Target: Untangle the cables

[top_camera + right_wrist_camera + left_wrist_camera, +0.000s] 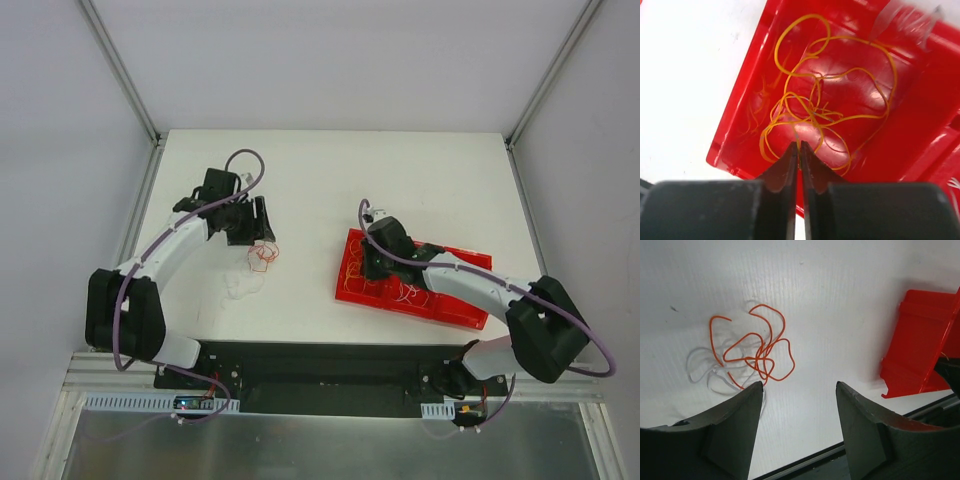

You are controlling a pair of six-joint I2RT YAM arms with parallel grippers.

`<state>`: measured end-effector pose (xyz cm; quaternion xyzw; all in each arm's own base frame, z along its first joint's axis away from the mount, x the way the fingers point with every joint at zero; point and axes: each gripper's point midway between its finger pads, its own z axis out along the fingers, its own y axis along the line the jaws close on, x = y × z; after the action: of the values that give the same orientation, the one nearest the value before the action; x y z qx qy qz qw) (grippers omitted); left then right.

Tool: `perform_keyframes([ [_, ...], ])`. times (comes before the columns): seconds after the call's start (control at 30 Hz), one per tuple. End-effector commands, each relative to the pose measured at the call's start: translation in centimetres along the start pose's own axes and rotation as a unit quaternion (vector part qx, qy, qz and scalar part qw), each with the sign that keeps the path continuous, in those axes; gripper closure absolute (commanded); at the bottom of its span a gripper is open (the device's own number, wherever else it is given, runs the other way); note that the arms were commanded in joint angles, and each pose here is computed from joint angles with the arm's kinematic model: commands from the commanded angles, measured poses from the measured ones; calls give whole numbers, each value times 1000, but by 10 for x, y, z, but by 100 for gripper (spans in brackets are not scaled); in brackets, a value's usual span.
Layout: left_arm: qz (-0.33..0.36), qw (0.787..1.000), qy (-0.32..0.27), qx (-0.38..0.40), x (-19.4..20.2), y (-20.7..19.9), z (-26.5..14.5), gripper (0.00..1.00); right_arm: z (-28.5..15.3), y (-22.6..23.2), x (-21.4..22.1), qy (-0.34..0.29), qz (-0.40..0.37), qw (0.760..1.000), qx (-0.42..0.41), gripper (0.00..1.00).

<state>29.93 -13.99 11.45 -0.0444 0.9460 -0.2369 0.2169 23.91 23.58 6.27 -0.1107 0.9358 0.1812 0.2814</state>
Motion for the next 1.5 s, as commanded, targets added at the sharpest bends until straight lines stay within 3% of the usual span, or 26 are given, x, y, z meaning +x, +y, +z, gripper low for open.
perform_keyframes([
  [0.0, 22, 997, 22, -66, -4, 20, 6, 42, -8, -7, -34, -32, -29, 998, 47, 88],
  [0.1, 18, 996, 49, -75, 2, 27, 20, 45, -18, -2, -39, -31, -44, 998, 38, 70],
  [0.3, 13, 995, 89, -49, 12, 23, 36, 71, -56, 14, -53, -74, -67, 995, 26, 38],
  [0.4, 21, 995, 89, -44, 11, 21, 35, 92, -69, 24, -58, -92, -74, 993, 16, 29],
  [0.47, 30, 996, 72, -49, 6, 21, 28, 100, -75, 32, -59, -99, -78, 992, 9, 27],
  [0.6, 63, 997, 14, -41, -7, 12, 0, 100, -73, 56, -56, -100, -87, 991, -21, 21],
  [0.77, 117, 989, -74, 55, -12, -25, -34, 100, -64, 98, -52, -86, -58, 989, -107, 17],
  [0.9, 166, 963, -160, 141, -15, -60, -72, 100, -69, 131, -67, -109, -40, 976, -182, 14],
  [1.07, 211, 929, -215, 216, -12, -91, -107, 100, -75, 155, -102, -137, 25, 954, -265, 13],
  [1.2, 224, 912, -230, 254, -6, -104, -122, 100, -72, 165, -125, -156, 85, 926, -334, 18],
  [1.47, 233, 899, -231, 291, 0, -116, -130, 100, -40, 176, -132, -158, 90, 924, -336, 39],
])
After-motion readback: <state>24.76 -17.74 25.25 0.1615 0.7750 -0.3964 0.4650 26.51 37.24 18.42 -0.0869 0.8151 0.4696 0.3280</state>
